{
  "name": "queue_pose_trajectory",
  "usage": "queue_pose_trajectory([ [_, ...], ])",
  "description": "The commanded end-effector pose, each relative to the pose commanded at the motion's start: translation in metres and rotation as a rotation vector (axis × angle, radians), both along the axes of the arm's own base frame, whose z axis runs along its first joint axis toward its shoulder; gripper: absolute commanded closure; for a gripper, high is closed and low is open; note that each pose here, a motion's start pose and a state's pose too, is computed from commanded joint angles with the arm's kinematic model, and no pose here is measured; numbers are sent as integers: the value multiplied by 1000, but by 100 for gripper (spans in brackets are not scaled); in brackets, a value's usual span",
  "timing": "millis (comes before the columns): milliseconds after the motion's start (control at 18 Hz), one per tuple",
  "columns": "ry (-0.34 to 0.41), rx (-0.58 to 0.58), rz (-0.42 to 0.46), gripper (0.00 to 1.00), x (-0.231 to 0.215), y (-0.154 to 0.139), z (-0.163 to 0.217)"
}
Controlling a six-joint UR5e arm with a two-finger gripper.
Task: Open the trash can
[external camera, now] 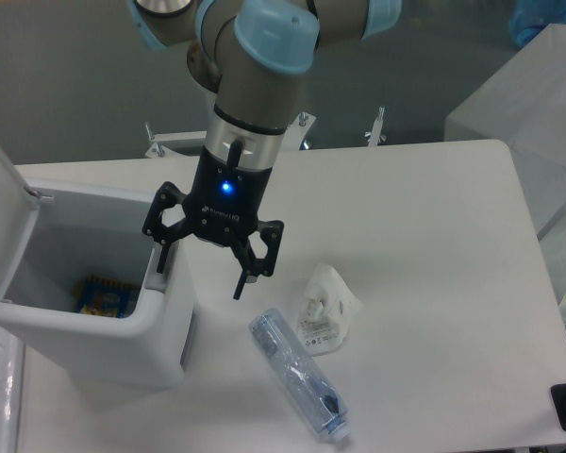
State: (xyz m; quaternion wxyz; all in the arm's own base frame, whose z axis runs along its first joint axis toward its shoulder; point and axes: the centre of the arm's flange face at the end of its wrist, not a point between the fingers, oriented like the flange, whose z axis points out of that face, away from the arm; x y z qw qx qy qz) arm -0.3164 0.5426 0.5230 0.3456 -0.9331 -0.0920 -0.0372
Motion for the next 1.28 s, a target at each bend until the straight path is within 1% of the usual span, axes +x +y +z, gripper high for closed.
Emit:
queue_pose_trajectory([
  [56, 8, 5, 18, 0, -11, -3, 4],
  [167, 10, -4, 44, 0, -40, -6, -4],
  [278, 36, -30, 17, 0, -67, -11, -28],
  [389, 72, -66, -30, 0, -98, -22, -56],
  [556, 164, -114, -123, 0, -127, -44, -79],
  [722, 210, -186, -221, 0, -146, -49, -121],
  [833, 259, -315, -296, 0, -155, -56, -153],
  [889, 284, -395, -359, 0, -158, -62, -173],
  [944, 312, -464, -409, 0, -161, -66, -186],
  [1000, 337, -504, -437, 0, -162, -68, -187],
  [1278, 314, -552, -460, 0, -158, -72, -206],
])
